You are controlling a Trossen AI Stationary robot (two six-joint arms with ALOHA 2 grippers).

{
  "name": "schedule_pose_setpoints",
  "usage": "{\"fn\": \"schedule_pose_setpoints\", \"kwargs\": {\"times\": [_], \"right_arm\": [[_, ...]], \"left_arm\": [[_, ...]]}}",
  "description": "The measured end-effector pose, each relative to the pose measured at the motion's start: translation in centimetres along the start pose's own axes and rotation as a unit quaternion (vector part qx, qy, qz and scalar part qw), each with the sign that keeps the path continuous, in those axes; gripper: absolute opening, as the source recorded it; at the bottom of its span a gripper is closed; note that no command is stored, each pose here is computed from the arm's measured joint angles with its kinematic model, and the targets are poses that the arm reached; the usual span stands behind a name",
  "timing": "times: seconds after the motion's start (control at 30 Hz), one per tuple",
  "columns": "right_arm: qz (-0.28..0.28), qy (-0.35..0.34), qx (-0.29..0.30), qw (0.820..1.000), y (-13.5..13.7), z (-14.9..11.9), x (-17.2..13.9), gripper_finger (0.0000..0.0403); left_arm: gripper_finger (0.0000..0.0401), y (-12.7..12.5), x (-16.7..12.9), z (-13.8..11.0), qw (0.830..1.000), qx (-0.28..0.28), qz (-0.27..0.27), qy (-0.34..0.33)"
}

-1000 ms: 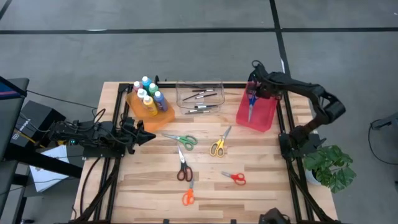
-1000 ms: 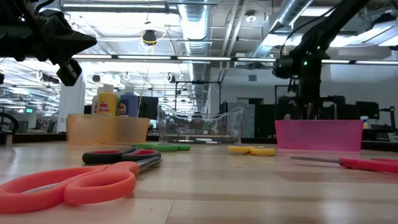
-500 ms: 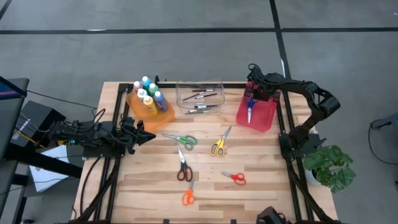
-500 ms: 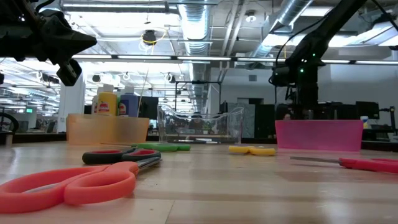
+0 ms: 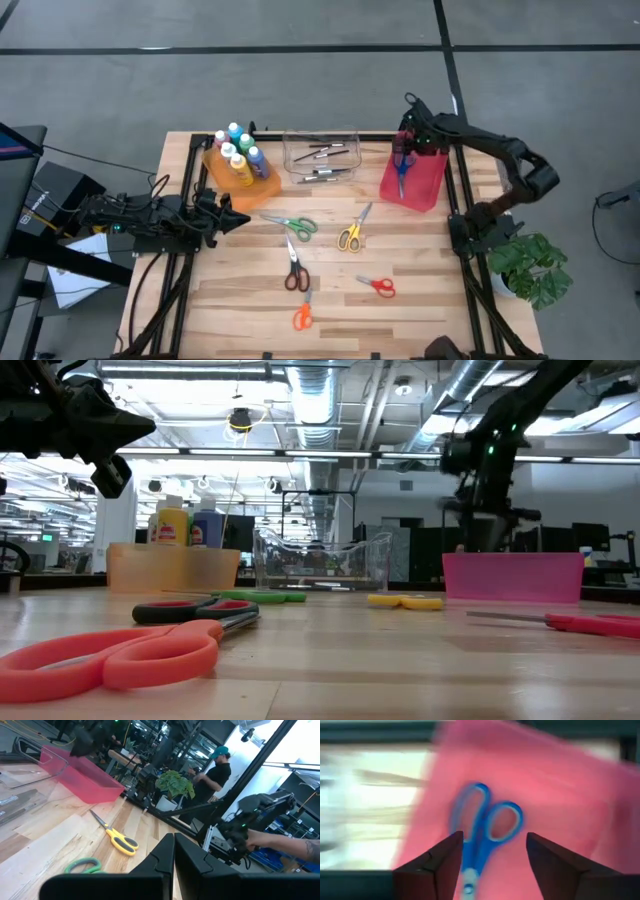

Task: Pick & Place Paint Supplies
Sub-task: Put the yellow scissor into the red bin

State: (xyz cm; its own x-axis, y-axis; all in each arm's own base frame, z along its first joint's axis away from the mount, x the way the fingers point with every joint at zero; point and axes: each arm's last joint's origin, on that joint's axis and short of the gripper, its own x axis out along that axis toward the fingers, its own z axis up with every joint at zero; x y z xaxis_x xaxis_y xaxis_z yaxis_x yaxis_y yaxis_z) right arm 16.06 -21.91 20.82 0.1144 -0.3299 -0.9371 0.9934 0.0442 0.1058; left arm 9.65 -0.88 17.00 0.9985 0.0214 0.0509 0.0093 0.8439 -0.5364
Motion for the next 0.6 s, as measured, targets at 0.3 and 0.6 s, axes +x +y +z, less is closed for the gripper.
{"fn": "schedule_pose_setpoints", "kwargs": {"times": [0.3, 0.6], "right_arm": [[0.364, -0.040, -0.210, 0.906, 3.3, -2.5, -8.7, 0.0225], [0.591, -0.072, -0.315, 0.739, 6.1, -8.0, -17.0, 0.0225]], "left_arm": [[0.0006, 0.0, 0.0, 0.0, 1.000, 0.000, 0.000, 0.000], [0.0006, 0.0, 0.0, 0.0, 1.000, 0.000, 0.000, 0.000]]}}
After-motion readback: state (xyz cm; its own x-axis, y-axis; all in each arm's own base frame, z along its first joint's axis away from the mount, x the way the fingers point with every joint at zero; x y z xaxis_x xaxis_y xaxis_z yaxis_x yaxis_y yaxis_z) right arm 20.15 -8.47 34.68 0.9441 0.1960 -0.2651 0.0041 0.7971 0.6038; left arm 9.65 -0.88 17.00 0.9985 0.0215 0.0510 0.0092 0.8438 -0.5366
